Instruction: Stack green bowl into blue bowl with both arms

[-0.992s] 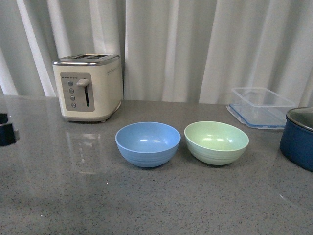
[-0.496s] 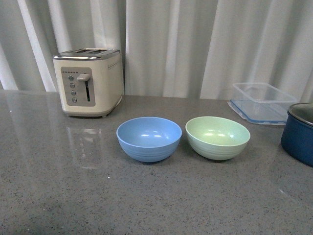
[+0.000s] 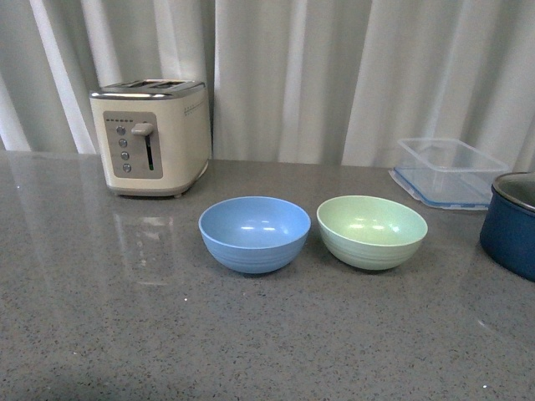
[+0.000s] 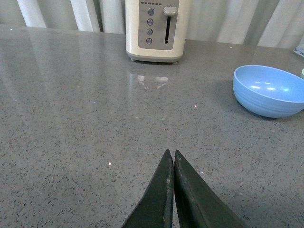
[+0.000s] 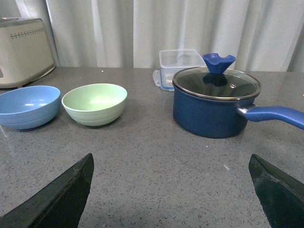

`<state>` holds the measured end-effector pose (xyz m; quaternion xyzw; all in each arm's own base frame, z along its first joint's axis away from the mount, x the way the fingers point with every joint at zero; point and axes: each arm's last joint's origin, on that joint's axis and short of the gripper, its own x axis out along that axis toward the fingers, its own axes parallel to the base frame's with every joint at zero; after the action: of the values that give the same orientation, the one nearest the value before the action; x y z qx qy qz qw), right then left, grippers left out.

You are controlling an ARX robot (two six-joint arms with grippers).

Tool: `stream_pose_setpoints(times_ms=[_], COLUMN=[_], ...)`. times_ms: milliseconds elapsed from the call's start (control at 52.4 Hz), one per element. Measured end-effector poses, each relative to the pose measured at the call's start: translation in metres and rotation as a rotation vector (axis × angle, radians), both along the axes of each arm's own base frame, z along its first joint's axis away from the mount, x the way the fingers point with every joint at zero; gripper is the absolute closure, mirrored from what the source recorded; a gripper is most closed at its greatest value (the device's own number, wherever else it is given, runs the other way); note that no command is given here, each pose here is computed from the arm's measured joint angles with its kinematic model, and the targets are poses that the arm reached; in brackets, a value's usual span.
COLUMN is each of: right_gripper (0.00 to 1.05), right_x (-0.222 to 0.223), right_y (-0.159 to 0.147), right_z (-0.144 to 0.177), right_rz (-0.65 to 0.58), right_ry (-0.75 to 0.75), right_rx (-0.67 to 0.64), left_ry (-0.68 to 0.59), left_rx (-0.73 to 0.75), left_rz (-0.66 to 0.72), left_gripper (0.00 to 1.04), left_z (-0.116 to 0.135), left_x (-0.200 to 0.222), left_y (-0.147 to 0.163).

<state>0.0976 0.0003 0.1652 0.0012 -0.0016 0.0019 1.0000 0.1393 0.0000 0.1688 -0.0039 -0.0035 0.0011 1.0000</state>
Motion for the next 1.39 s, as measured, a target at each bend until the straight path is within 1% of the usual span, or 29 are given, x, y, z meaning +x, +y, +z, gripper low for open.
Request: stream_pose_setpoints(times_ms=[343, 400, 1087, 1182, 1259, 1392], right_gripper=[0.1, 0.1, 0.1, 0.1, 0.1, 0.1], right_x=[0.0, 0.0, 0.0, 0.0, 0.0, 0.0], right_y=[0.0, 0.0, 0.0, 0.0, 0.0, 0.0], right_z=[0.0, 0.0, 0.0, 0.0, 0.0, 0.0], right_rz=[0.0, -0.001, 0.0, 0.0, 0.0, 0.0], right_ry=[0.0, 0.0, 0.0, 0.0, 0.0, 0.0], right_rx=[0.0, 0.0, 0.0, 0.0, 0.0, 0.0], left_ry=[-0.009, -0.026, -0.018, 0.018, -0.014, -0.011], left_rx=[0.0, 0.0, 0.0, 0.0, 0.0, 0.0], left_rz=[-0.003, -0.003, -0.003, -0.003, -0.003, -0.003], left_gripper=[1.01, 1.01, 1.01, 1.01, 1.01, 1.01], left_z=[0.004, 0.006, 0.005, 0.0, 0.002, 0.002], left_x=[-0.014, -0.017, -0.032, -0.039, -0.043, -0.043], left_y=[0.0, 0.0, 0.0, 0.0, 0.0, 0.0])
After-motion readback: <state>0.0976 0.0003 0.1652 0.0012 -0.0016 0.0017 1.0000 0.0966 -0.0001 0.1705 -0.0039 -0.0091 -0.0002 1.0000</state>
